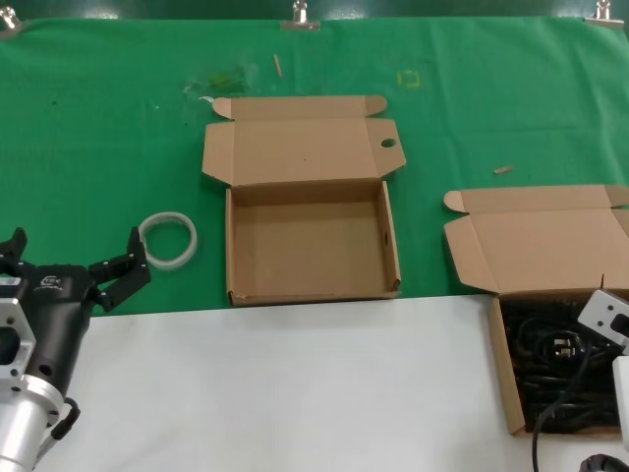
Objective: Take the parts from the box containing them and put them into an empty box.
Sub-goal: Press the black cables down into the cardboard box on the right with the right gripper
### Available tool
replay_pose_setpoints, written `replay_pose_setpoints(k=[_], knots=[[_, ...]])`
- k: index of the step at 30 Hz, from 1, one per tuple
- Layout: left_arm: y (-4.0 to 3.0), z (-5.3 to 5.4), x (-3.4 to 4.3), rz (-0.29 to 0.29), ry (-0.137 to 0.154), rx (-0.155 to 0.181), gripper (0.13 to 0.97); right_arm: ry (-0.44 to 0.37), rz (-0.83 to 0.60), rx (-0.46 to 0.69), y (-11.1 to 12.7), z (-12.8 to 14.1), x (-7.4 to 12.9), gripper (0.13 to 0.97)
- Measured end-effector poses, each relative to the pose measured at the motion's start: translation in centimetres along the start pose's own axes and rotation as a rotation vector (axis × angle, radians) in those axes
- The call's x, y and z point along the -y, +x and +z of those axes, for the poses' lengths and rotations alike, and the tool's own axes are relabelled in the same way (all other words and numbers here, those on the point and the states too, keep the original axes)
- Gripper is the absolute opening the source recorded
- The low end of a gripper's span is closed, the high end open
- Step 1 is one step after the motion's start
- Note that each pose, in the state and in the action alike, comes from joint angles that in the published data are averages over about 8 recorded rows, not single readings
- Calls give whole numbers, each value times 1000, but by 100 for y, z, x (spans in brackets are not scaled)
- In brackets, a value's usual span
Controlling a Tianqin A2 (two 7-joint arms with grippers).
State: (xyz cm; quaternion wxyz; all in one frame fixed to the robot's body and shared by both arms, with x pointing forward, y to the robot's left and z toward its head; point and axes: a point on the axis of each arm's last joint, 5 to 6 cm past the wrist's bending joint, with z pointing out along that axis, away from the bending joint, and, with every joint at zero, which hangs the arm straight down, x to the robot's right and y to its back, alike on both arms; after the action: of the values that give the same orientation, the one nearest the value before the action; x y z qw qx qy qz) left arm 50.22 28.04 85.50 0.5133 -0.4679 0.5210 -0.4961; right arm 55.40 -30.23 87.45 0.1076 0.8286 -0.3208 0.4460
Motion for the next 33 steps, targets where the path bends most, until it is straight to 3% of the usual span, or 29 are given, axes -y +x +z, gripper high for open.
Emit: replay_pose_setpoints(k=[24,33], knots=[[0,0,0,0,0,0,966,8,38,13,-62,66,54,931],[0,0,0,0,0,0,966,10,57,17,-80,41,73,831]])
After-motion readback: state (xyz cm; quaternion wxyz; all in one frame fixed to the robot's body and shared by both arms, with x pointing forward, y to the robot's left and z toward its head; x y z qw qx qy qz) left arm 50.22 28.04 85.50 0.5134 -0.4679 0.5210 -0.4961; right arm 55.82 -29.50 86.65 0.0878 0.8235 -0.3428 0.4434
